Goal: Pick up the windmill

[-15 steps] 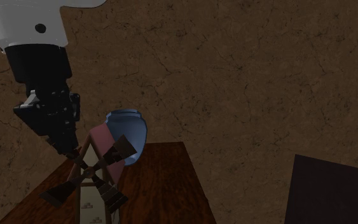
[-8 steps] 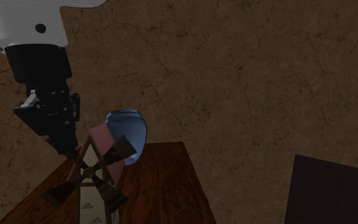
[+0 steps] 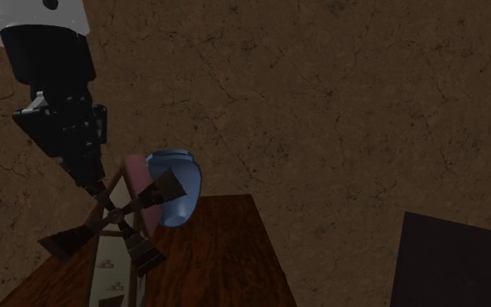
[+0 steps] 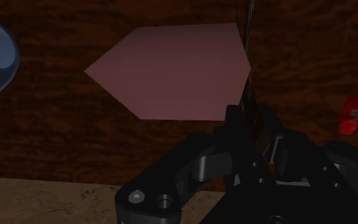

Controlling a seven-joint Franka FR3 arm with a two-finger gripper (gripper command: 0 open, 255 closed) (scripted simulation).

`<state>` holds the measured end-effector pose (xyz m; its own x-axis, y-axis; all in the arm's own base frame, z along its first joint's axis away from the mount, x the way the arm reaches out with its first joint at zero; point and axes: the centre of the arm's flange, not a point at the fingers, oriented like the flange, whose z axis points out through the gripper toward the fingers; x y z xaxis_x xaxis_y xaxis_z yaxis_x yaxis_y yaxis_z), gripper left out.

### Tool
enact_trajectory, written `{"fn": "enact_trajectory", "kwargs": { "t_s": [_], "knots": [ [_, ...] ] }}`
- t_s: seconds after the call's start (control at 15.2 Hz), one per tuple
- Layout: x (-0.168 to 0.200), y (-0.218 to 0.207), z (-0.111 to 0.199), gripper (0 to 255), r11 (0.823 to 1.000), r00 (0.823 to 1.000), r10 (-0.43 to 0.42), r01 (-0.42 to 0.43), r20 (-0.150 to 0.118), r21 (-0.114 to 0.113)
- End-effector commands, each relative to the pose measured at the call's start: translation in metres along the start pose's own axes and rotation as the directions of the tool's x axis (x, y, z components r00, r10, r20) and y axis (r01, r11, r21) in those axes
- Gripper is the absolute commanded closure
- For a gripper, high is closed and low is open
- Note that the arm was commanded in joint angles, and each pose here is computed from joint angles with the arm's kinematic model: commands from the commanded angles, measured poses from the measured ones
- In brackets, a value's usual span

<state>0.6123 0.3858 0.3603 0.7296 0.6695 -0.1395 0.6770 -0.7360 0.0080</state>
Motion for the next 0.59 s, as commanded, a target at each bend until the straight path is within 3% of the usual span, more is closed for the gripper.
{"fn": "enact_trajectory", "kwargs": {
  "t_s": [0.0,0.53],
  "knots": [
    [-0.002,-0.001,-0.013,255,1.0,1.0,0.0,0.0,-0.003,-0.001],
    [-0.007,-0.001,-0.045,255,1.0,1.0,0.0,0.0,-0.003,-0.001]
  ]
}}
